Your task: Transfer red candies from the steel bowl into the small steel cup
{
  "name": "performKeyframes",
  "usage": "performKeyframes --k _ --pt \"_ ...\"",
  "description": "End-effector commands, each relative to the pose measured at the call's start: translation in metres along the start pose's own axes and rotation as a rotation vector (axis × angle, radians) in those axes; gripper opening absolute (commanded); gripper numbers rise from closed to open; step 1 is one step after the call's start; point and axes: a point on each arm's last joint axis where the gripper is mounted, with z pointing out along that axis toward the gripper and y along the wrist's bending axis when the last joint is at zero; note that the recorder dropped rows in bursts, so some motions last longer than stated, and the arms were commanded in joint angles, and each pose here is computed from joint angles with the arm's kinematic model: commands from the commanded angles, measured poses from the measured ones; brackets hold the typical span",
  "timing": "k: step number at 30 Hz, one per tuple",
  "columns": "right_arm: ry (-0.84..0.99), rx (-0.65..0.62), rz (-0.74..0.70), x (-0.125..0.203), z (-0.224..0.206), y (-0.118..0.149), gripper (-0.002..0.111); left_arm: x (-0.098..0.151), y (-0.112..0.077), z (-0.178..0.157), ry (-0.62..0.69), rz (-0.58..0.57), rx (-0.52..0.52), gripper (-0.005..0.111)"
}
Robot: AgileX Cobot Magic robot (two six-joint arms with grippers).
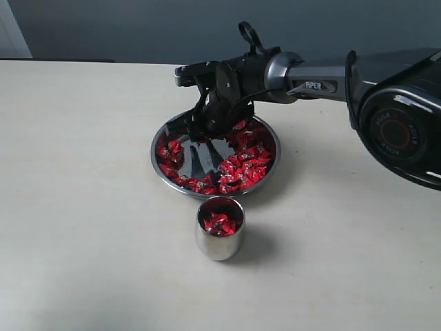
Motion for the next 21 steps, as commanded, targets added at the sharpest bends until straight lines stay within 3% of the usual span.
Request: performKeyframes --k 1,5,10,21 --pt "0.027 0.011 -0.004 0.006 0.011 -0.005 0.036 0.0 0.0 0.0 -0.006 -0.001 0.005 0.0" --pt "0.035 0.012 -0.004 0.008 0.013 -0.005 0.034 0.0 0.0 0.0 -0.006 -0.001 0.005 0.0" --pt "0.019 0.01 -0.005 0.003 0.006 -0.004 -0.001 0.0 0.0 0.0 -0.006 -0.001 0.005 0.0" --pt "-0.022 -0.005 -0.023 -0.017 -0.041 0.007 0.0 0.0 0.0 0.0 -0.006 -0.001 0.005 0.0"
